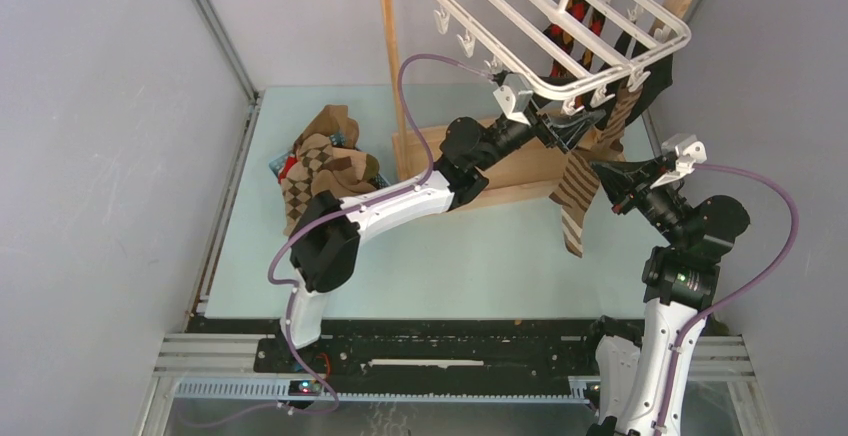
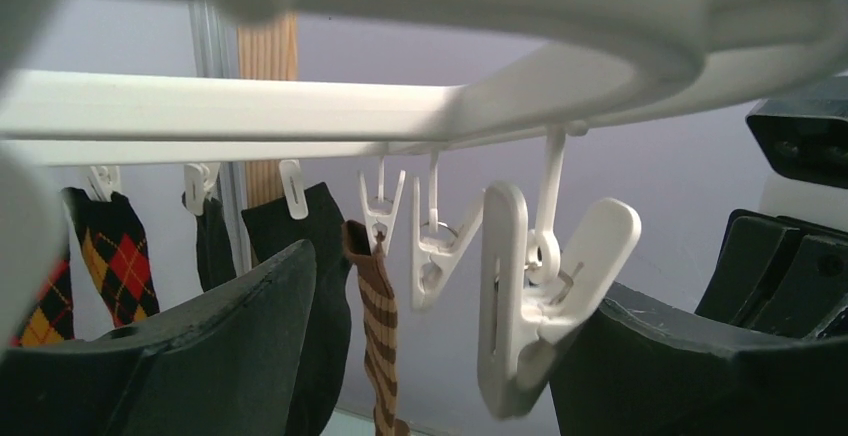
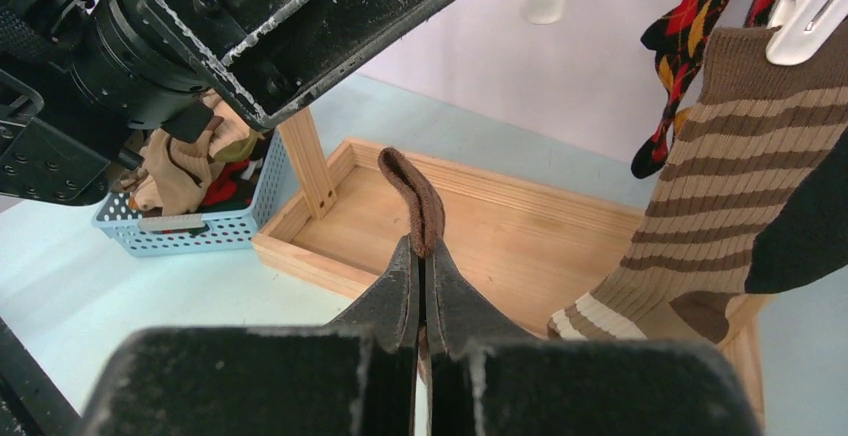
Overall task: Clip the socks to the hanger
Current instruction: Open the clamp at the hanger.
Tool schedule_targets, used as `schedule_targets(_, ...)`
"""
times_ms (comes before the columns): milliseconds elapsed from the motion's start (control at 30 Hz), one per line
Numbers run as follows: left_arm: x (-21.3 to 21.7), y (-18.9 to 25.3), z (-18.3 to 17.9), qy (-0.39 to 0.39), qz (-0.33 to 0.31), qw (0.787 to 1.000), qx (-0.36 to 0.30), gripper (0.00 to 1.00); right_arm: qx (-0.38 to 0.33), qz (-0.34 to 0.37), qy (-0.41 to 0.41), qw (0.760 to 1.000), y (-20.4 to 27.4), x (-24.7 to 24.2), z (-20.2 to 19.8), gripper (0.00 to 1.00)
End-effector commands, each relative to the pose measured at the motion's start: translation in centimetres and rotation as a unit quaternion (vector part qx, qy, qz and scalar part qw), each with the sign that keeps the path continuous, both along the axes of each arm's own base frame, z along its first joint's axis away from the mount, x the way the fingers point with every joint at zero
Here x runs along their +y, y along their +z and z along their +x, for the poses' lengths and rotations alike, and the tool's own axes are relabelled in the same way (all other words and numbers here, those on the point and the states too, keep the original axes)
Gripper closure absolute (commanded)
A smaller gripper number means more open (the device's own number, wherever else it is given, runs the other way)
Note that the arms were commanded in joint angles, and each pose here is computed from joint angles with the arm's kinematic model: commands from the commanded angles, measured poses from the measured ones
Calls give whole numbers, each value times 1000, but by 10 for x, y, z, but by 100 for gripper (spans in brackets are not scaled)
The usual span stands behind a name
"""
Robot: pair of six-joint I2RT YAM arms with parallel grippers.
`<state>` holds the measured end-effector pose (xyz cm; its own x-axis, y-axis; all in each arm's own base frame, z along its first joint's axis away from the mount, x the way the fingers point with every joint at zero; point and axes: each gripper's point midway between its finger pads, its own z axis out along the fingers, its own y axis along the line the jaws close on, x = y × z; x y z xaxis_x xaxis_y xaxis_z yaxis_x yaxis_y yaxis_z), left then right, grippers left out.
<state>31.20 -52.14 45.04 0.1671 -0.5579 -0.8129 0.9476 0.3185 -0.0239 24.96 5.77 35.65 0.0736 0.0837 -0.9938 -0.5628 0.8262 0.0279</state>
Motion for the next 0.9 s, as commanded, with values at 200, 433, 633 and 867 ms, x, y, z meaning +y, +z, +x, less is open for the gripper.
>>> schedule_targets(200, 20, 14, -13, 10, -29, 999, -28, 6, -6, -11, -6, 1000, -1, -1, -1, 100)
schedule_targets(433, 31, 12, -21, 11, -26, 999, -36, 6, -7, -16, -1, 1000, -2, 1, -2, 100)
schedule_targets(633, 38, 12, -25, 16, -26, 999, -35, 6, -9, -22, -1, 1000, -3, 2, -3, 100)
schedule_targets(867, 38, 21, -27, 44, -54, 997, -31, 3, -6, -40, -18, 999, -11, -5, -1, 100)
